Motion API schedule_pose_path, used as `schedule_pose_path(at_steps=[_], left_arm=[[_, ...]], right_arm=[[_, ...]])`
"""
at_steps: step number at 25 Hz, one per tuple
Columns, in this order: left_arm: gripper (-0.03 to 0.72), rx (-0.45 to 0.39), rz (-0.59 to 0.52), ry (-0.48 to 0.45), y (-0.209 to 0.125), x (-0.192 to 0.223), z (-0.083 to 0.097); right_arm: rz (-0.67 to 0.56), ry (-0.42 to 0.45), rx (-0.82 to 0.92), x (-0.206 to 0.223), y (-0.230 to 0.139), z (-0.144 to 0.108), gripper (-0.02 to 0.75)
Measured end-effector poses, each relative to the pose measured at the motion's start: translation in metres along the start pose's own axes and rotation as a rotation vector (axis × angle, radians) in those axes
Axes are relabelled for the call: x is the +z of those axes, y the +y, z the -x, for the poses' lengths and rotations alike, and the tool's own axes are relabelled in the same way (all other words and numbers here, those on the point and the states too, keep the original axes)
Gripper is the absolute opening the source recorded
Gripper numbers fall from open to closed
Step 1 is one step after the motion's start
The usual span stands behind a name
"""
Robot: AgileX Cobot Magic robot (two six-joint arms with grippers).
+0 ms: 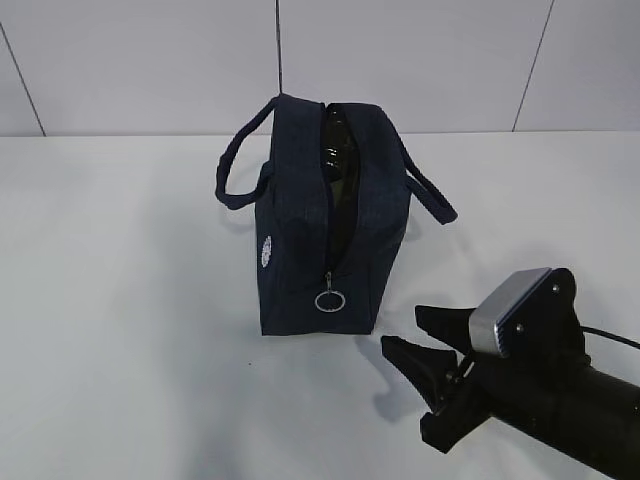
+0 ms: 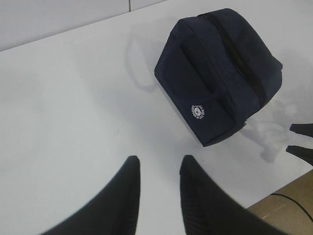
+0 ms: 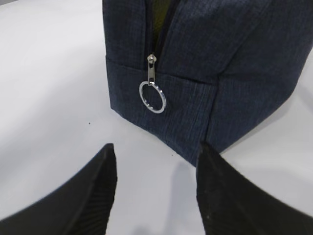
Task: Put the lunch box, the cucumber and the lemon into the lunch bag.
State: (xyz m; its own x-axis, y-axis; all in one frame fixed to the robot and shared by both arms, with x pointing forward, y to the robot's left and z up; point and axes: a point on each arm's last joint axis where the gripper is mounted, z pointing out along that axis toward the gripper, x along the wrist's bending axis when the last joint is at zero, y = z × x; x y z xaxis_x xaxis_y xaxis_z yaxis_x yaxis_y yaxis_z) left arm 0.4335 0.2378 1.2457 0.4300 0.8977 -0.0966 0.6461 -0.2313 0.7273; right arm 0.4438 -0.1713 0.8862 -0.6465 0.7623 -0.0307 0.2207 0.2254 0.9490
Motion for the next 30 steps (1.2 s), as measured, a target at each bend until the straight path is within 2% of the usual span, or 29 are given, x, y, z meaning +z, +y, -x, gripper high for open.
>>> schedule_pose_path(at_steps=[7,15,21,30], left_arm=[[0.204,0.003,0.004,0.006,-0.001,-0.003,0.000],[0.205,0.004,0.004,0.006,-0.001,-0.003,0.000],[0.204,0.004,0.004,0.006,-0.001,-0.003,0.000],[0.204,0.004,0.004,0.006,-0.001,-0.003,0.000]], right_arm=[[0.041,0.015,-0.018,0.017,0.008,0.003,0.404],[-0.011,0.031,-0.011,0.029,-0.007,0.003,0.404],[0.008,0.080,-0.032,0.038,-0.004,0.000,0.404],[0.012,0.084,-0.034,0.053,-0.007,0.003,0.404]])
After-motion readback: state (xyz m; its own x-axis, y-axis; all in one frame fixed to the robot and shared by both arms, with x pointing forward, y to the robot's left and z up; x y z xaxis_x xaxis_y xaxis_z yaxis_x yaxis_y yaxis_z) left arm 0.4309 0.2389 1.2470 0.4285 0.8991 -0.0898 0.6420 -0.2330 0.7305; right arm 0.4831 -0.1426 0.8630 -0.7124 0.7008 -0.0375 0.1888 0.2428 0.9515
